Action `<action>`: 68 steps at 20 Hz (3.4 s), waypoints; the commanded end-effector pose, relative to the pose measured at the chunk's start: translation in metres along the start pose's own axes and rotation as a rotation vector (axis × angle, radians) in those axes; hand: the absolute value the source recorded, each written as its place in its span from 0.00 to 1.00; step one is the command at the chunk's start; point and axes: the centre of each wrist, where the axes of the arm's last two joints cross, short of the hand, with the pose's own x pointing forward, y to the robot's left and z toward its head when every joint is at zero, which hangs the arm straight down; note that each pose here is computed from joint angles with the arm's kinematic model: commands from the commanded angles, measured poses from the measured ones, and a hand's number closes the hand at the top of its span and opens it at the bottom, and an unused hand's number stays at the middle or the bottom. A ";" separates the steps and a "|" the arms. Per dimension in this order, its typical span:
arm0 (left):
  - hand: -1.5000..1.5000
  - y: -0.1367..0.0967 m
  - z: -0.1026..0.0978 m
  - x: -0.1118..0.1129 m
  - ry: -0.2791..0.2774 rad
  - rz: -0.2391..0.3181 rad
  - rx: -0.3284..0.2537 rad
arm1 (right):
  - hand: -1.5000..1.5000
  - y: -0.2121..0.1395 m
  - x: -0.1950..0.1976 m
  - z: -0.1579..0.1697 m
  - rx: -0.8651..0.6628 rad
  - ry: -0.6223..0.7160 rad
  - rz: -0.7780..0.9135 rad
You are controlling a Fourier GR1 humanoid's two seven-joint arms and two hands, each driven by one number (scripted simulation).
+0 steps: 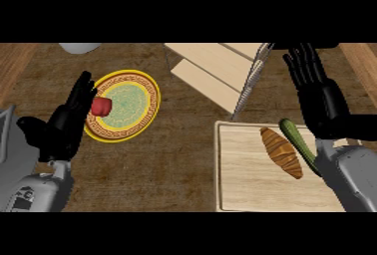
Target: Pick the croissant from the tray and place it in the tiered shelf
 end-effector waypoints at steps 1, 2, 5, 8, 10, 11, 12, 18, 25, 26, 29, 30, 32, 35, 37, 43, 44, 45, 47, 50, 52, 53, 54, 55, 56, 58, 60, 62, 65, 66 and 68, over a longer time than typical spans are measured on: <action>0.50 -0.003 0.005 -0.010 0.027 -0.042 -0.008 | 1.00 0.017 -0.001 0.006 0.018 -0.007 0.029; 0.50 0.007 0.014 -0.028 0.090 -0.031 0.027 | 1.00 -0.004 -0.007 0.013 0.042 0.023 0.068; 0.50 0.068 0.039 -0.047 0.166 -0.088 0.079 | 1.00 0.032 -0.020 0.016 0.134 0.033 0.119; 0.50 0.067 0.039 -0.062 0.262 -0.074 0.106 | 1.00 -0.062 -0.048 0.047 -0.282 0.193 0.602; 0.50 0.070 0.044 -0.066 0.278 -0.066 0.094 | 1.00 -0.034 -0.065 0.061 -0.326 0.125 0.671; 0.50 0.076 0.055 -0.073 0.290 -0.051 0.083 | 0.00 0.000 -0.071 0.078 -0.316 0.110 0.615; 0.50 0.089 0.049 -0.074 0.277 -0.037 0.089 | 0.00 0.033 -0.076 0.086 -0.251 0.117 0.562; 0.50 0.099 0.051 -0.089 0.290 -0.042 0.091 | 0.00 0.054 -0.049 0.109 -0.230 0.218 0.664; 0.50 0.093 0.059 -0.086 0.288 -0.052 0.096 | 0.00 0.016 -0.027 0.106 -0.157 0.414 1.059; 0.50 0.098 0.062 -0.087 0.304 -0.060 0.082 | 0.00 0.009 -0.022 0.105 -0.134 0.460 1.119; 0.50 0.094 0.049 -0.079 0.292 -0.049 0.079 | 0.00 0.018 -0.010 0.099 0.017 0.591 1.241; 0.50 0.091 0.058 -0.082 0.291 -0.048 0.065 | 0.00 0.019 -0.009 0.100 0.083 0.642 1.290; 0.50 0.087 0.050 -0.088 0.280 -0.052 0.077 | 0.00 0.031 -0.005 0.096 0.163 0.714 1.363; 0.50 0.094 0.057 -0.083 0.275 -0.051 0.054 | 0.00 0.041 0.024 0.085 0.244 0.788 1.440; 0.50 0.100 0.055 -0.087 0.291 -0.022 0.066 | 0.00 0.047 0.030 0.089 0.255 0.810 1.495; 0.50 0.108 0.051 -0.093 0.285 -0.046 0.068 | 0.00 0.050 0.013 0.072 0.284 0.885 1.520; 0.50 0.101 0.055 -0.094 0.278 -0.044 0.073 | 0.00 0.051 0.018 0.067 0.286 0.879 1.529; 0.50 0.088 0.055 -0.077 0.293 -0.031 0.055 | 0.00 0.049 0.015 0.061 0.286 0.886 1.526; 0.50 0.085 0.056 -0.083 0.277 -0.054 0.076 | 0.00 0.066 -0.003 0.057 0.297 0.887 1.511; 0.50 0.087 0.029 -0.068 0.277 -0.043 0.050 | 0.00 0.054 -0.004 0.060 0.310 0.909 1.530; 0.50 0.107 0.062 -0.086 0.281 -0.044 0.081 | 0.00 0.032 -0.023 0.069 0.285 0.919 1.548; 0.50 0.105 0.036 -0.078 0.263 -0.058 0.070 | 0.00 0.020 -0.019 0.051 0.294 0.924 1.540; 0.50 0.090 0.047 -0.089 0.281 -0.043 0.078 | 0.00 0.032 -0.032 0.064 0.285 0.904 1.547; 0.50 0.091 0.043 -0.092 0.265 -0.033 0.077 | 0.00 0.013 -0.038 0.076 0.287 0.913 1.553; 0.50 0.102 0.044 -0.086 0.281 -0.058 0.071 | 0.00 0.032 -0.027 0.056 0.280 0.910 1.542; 0.50 0.092 0.043 -0.082 0.271 -0.041 0.075 | 0.00 0.020 -0.039 0.062 0.283 0.900 1.548; 0.50 0.093 0.052 -0.094 0.285 -0.041 0.082 | 0.00 0.023 -0.034 0.069 0.300 0.886 1.539; 0.50 0.094 0.059 -0.082 0.276 -0.042 0.060 | 0.00 -0.004 -0.058 0.061 0.305 0.879 1.541; 0.50 0.110 0.047 -0.089 0.266 -0.037 0.080 | 0.00 0.041 -0.051 0.055 0.295 0.877 1.529; 0.50 0.099 0.049 -0.090 0.278 -0.039 0.066 | 0.00 -0.003 -0.053 0.062 0.314 0.886 1.530; 0.50 0.082 0.037 -0.094 0.284 -0.042 0.063 | 0.00 0.018 -0.070 0.045 0.303 0.882 1.537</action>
